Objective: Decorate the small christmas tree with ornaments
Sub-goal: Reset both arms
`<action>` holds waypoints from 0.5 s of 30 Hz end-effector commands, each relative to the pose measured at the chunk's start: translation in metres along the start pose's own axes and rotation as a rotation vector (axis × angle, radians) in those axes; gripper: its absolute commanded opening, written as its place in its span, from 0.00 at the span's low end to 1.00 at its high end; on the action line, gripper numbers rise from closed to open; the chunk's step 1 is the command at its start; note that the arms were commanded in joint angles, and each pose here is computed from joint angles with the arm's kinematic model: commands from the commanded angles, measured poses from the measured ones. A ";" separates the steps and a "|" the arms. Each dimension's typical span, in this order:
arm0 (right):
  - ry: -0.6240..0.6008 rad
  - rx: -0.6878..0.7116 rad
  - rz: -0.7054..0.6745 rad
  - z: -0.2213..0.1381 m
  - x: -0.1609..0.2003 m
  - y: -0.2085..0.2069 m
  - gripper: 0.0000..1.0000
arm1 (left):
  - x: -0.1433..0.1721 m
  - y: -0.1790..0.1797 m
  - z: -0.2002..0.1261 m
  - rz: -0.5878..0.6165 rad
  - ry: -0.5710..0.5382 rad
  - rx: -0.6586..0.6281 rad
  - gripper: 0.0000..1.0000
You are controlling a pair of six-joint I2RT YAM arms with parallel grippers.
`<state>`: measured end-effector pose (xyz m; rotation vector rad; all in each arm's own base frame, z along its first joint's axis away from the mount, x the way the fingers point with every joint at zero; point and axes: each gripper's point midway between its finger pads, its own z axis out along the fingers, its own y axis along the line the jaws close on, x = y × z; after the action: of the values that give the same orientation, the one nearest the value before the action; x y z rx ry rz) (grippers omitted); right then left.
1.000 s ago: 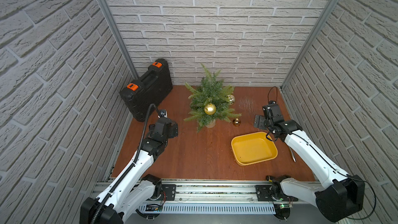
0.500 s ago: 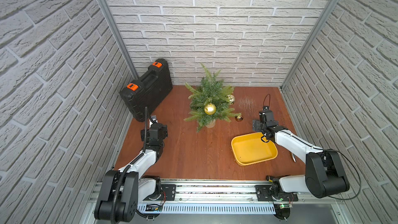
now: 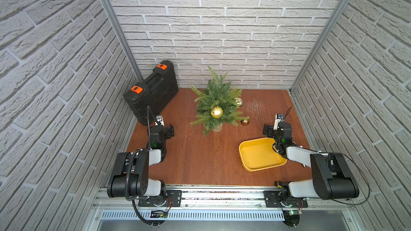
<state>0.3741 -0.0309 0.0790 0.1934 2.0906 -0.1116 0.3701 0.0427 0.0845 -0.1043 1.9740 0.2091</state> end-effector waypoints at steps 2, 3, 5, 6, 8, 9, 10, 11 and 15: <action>-0.110 -0.151 -0.045 0.001 -0.024 0.029 0.99 | -0.019 -0.009 0.014 -0.018 -0.086 0.069 0.98; -0.115 -0.150 -0.044 0.000 -0.023 0.028 1.00 | -0.016 -0.009 0.018 -0.016 -0.071 0.068 0.98; -0.132 -0.161 -0.049 0.000 -0.020 0.030 0.99 | -0.015 -0.008 0.022 -0.020 -0.047 0.066 0.98; -0.132 -0.167 -0.053 0.001 -0.020 0.032 1.00 | -0.015 -0.008 0.022 -0.019 -0.049 0.066 0.98; -0.123 -0.162 -0.056 0.002 -0.019 0.031 0.99 | -0.014 -0.008 0.022 -0.019 -0.047 0.065 0.98; -0.122 -0.160 -0.061 0.003 -0.019 0.032 0.99 | -0.015 -0.008 0.023 -0.019 -0.051 0.065 0.98; -0.118 -0.152 -0.066 0.003 -0.019 0.032 0.99 | -0.015 -0.008 0.023 -0.019 -0.053 0.065 0.98; -0.119 -0.148 -0.070 0.003 -0.019 0.033 0.99 | -0.015 -0.008 0.023 -0.019 -0.049 0.064 0.98; -0.129 -0.141 -0.074 0.001 -0.018 0.033 0.99 | -0.015 -0.008 0.023 -0.019 -0.052 0.063 0.98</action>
<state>0.3876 -0.0019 0.0846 0.0391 2.0212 -0.0062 0.3877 0.0374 0.0689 -0.0733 2.0047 0.1445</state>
